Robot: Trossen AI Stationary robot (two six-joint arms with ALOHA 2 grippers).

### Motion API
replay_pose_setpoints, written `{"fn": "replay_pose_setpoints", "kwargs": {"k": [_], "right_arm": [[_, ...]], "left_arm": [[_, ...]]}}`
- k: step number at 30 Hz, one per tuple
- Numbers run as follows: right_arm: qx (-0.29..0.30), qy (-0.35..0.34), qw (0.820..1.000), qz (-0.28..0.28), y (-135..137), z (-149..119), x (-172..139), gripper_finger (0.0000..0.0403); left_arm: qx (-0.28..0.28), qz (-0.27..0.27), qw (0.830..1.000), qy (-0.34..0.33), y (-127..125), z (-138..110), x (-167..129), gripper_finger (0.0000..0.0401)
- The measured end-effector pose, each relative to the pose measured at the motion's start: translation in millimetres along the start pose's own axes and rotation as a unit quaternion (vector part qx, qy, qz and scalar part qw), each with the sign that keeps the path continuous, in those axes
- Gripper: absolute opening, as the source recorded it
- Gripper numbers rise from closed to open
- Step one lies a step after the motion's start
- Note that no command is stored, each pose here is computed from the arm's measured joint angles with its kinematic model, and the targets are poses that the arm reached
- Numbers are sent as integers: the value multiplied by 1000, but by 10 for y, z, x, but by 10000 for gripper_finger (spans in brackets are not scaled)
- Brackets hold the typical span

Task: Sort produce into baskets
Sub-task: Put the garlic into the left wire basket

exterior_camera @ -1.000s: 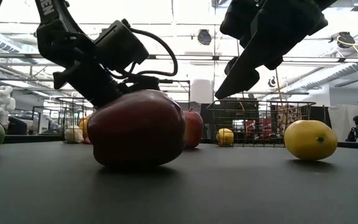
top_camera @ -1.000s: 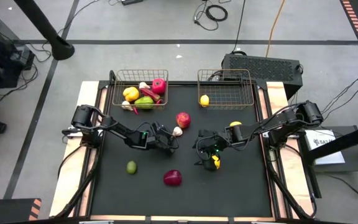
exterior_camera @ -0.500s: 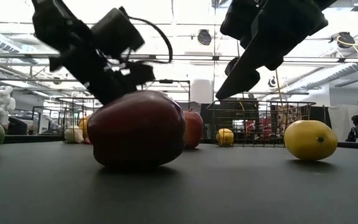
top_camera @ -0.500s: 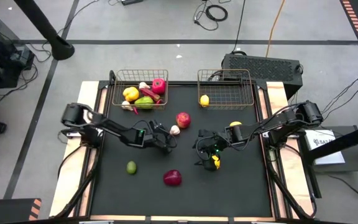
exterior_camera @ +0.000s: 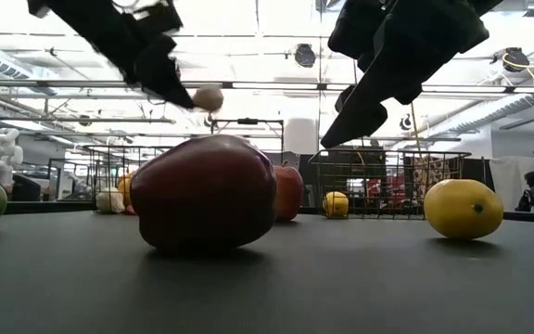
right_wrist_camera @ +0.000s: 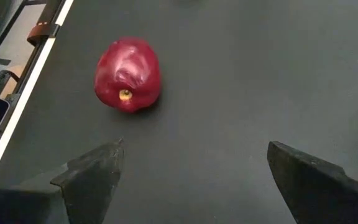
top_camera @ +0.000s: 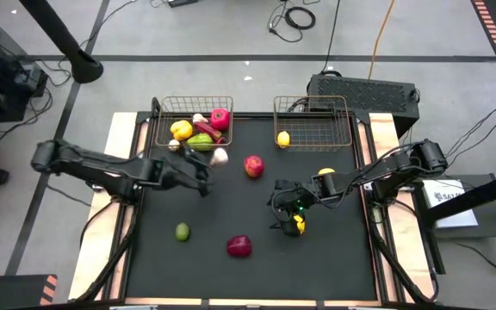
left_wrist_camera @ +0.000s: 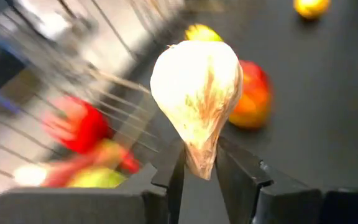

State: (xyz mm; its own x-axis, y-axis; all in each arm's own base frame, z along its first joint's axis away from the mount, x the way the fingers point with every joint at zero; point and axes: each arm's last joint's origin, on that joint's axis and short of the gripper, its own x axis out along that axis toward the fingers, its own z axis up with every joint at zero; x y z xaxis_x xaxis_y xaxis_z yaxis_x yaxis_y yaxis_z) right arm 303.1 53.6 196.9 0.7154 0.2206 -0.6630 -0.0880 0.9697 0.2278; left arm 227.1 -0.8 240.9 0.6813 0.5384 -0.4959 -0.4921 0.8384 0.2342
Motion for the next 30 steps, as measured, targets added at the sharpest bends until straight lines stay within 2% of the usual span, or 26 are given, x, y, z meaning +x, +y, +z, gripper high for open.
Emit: {"fn": "replay_pose_setpoints", "kwargs": {"k": [3,7,14,18,27,30], "right_arm": [[0,0,1000,0,-1,1,0,384],[-1,0,1000,0,-1,0,0,384],[-2,0,1000,0,-1,0,0,384],[-2,0,1000,0,-1,0,0,384],[-4,0,1000,-2,-1,0,0,384],[-4,0,1000,-2,-1,0,0,384]], "left_arm": [[28,56,997,-48,185,121,-121,93],[38,106,991,-75,431,215,-180,93],[13,173,984,-36,845,183,-43,93],[-1,158,987,-3,1042,113,53,93],[-42,109,993,23,1395,0,177,93],[-62,78,994,46,1485,-78,260,93]]}}
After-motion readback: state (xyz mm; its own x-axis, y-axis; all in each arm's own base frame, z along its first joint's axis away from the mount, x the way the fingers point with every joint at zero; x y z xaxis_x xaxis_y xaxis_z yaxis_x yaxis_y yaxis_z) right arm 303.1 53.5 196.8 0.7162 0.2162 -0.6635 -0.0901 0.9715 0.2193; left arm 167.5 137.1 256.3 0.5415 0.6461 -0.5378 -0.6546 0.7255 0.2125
